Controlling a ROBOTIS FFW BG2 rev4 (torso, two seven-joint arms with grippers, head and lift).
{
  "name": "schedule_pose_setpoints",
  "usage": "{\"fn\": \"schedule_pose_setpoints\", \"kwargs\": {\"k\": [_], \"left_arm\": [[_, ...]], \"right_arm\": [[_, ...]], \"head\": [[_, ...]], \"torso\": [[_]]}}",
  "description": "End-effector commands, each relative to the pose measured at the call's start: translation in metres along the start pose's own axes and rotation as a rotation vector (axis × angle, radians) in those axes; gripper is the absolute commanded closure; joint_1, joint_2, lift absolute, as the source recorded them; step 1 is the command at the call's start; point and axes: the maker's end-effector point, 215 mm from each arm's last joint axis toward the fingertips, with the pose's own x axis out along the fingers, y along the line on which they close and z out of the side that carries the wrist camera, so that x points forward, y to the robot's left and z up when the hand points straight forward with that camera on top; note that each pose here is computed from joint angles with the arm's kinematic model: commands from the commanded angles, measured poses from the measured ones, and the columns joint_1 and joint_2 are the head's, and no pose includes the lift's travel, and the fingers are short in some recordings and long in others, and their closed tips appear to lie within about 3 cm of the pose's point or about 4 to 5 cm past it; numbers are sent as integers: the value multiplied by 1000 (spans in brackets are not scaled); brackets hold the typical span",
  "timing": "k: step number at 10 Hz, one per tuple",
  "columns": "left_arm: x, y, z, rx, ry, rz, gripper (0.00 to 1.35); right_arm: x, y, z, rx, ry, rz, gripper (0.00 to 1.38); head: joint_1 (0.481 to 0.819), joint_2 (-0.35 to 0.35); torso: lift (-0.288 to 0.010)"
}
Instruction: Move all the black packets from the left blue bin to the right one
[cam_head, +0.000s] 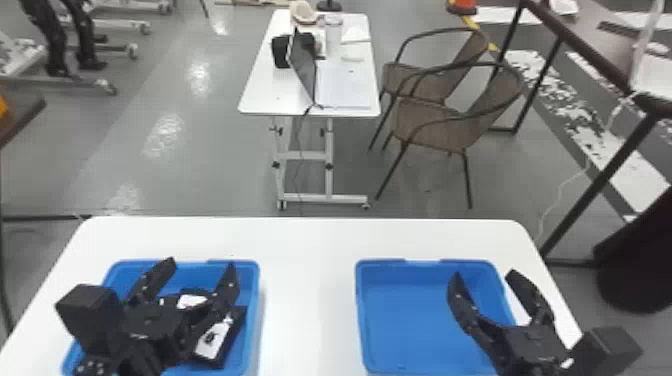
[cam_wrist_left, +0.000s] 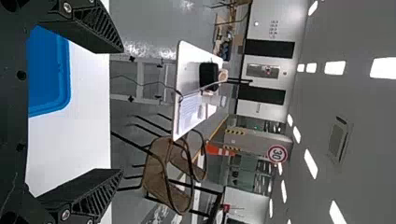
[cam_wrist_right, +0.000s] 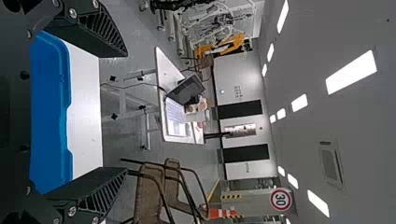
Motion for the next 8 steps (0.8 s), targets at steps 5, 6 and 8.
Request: {"fn": "schedule_pose_setpoints", "kwargs": {"k": [5,6,8], "left_arm": [[-7,37,-58,-104,218,65,110],[-6,44,-69,-118,274,73,110],[-9,58,-86,-126,365,98,110]], "right_arm": [[0,0,-2,8,7,-1,145],[2,0,-1,9,4,-1,145],[3,2,-2,16,4,2,145]], "head": [[695,-31],[695,-20],[695,-2]], "torso": [[0],[0],[0]]}}
